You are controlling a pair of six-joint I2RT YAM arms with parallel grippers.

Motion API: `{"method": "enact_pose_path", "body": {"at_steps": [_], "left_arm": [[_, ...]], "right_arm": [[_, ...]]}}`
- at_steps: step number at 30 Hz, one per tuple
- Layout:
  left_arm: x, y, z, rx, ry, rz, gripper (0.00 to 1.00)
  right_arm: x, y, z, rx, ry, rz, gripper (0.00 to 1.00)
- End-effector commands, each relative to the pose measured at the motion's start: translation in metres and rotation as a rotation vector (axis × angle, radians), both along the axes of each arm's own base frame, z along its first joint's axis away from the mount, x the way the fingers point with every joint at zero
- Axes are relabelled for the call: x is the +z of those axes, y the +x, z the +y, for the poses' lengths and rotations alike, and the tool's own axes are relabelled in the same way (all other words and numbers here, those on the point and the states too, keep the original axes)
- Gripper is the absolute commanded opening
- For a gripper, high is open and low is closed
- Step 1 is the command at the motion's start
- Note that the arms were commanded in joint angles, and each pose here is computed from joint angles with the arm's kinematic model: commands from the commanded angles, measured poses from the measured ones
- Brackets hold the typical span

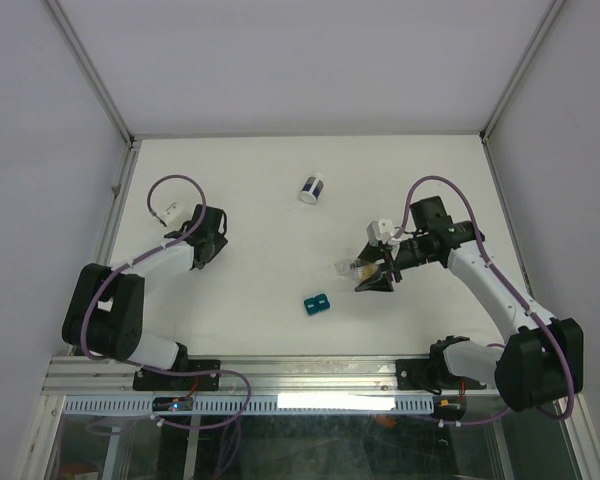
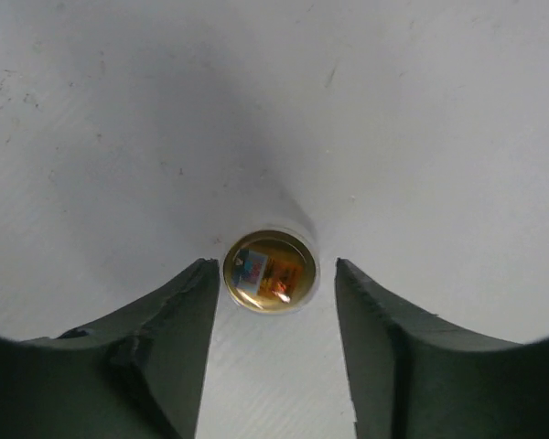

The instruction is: Sort the pills into containers

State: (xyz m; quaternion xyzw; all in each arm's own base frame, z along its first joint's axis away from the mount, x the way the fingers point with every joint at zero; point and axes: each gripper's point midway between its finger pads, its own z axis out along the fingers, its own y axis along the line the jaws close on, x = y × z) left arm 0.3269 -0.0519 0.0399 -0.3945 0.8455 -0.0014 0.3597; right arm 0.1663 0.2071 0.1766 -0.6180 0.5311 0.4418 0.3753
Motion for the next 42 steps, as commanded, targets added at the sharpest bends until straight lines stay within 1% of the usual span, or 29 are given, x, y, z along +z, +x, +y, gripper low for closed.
{"method": "enact_pose_path", "body": {"at_steps": [1,5,9,10,11,13,14,16,17,19,21,22,23,24,26,27,28,29,30,31,33,34,35,36,37,38,40,41,42], "left_arm": [[0.006,0.005,0.009,0.068,0.026,0.024,0.60],[0.015,0.004,0.002,0.037,-0.001,0.037,0.72],[0.046,0.003,-0.014,-0.037,-0.088,-0.042,0.76],[0.055,0.002,-0.020,-0.070,-0.112,-0.065,0.76],[0.065,0.002,-0.026,-0.105,-0.138,-0.094,0.76],[0.086,0.001,-0.042,-0.216,-0.194,-0.168,0.76],[0.098,0.001,-0.055,-0.296,-0.235,-0.214,0.77],[0.121,-0.005,-0.079,-0.454,-0.301,-0.318,0.81],[0.138,-0.007,-0.090,-0.541,-0.326,-0.385,0.85],[0.163,-0.019,-0.112,-0.712,-0.375,-0.506,0.96],[0.181,-0.040,-0.132,-0.891,-0.417,-0.618,0.99],[0.202,-0.049,-0.139,-0.977,-0.426,-0.726,0.99],[0.209,-0.059,-0.144,-1.024,-0.448,-0.782,0.99],[0.218,-0.065,-0.145,-1.043,-0.457,-0.840,0.99],[0.228,-0.072,-0.146,-1.066,-0.471,-0.927,0.99],[0.233,-0.075,-0.147,-1.078,-0.479,-0.960,0.99],[0.235,-0.078,-0.149,-1.096,-0.487,-0.979,0.99],[0.238,-0.081,-0.152,-1.126,-0.496,-0.992,0.99],[0.240,-0.083,-0.154,-1.149,-0.505,-0.997,0.99],[0.241,-0.085,-0.156,-1.173,-0.514,-1.001,0.99],[0.242,-0.088,-0.161,-1.203,-0.550,-1.004,0.99],[0.244,-0.089,-0.163,-1.213,-0.571,-1.011,0.99],[0.246,-0.091,-0.165,-1.226,-0.593,-1.016,0.99],[0.247,-0.093,-0.166,-1.241,-0.607,-1.019,0.99],[0.248,-0.093,-0.167,-1.252,-0.607,-1.023,0.99],[0.248,-0.092,-0.167,-1.255,-0.596,-1.028,0.99],[0.250,-0.090,-0.166,-1.257,-0.560,-1.061,0.99],[0.252,-0.092,-0.166,-1.266,-0.543,-1.092,0.99],[0.255,-0.094,-0.166,-1.275,-0.528,-1.132,0.99]], "right_arm": [[0.018,0.009,0.002,-0.025,0.051,-0.011,0.00],[0.039,0.021,0.000,-0.090,0.093,0.023,0.00],[0.087,0.040,-0.006,-0.221,0.179,0.037,0.00],[0.103,0.044,-0.008,-0.282,0.203,0.067,0.00],[0.122,0.052,-0.011,-0.335,0.243,0.031,0.00],[0.176,0.086,-0.028,-0.550,0.350,-0.093,0.00],[0.202,0.109,-0.043,-0.709,0.415,-0.096,0.00],[0.245,0.135,-0.063,-0.877,0.521,-0.050,0.00],[0.263,0.135,-0.064,-0.871,0.559,-0.031,0.00],[0.281,0.107,-0.045,-0.705,0.602,0.026,0.00],[0.285,0.042,-0.011,-0.376,0.606,0.043,0.00],[0.283,0.017,-0.003,-0.278,0.614,0.021,0.00],[0.297,0.019,-0.010,-0.323,0.653,-0.016,0.00],[0.311,0.044,-0.024,-0.457,0.673,-0.066,0.00],[0.327,0.100,-0.059,-0.748,0.672,-0.053,0.00],[0.338,0.100,-0.060,-0.722,0.704,-0.044,0.00],[0.346,0.075,-0.045,-0.559,0.729,-0.029,0.00],[0.348,0.031,-0.025,-0.343,0.747,-0.005,0.00],[0.347,-0.004,-0.017,-0.195,0.776,-0.083,0.00],[0.353,-0.007,-0.023,-0.216,0.818,-0.139,0.00],[0.375,0.073,-0.066,-0.625,0.888,-0.010,0.00],[0.379,0.096,-0.078,-0.707,0.891,0.062,0.00],[0.380,0.082,-0.066,-0.582,0.900,0.076,0.00],[0.378,0.043,-0.044,-0.385,0.911,0.033,0.00],[0.371,0.011,-0.030,-0.267,0.886,-0.055,0.00],[0.371,0.014,-0.029,-0.320,0.870,-0.062,0.00],[0.372,0.081,-0.063,-0.649,0.850,-0.009,0.00],[0.360,0.096,-0.072,-0.676,0.842,0.060,0.00],[0.357,0.074,-0.062,-0.527,0.870,0.152,0.00]]}}
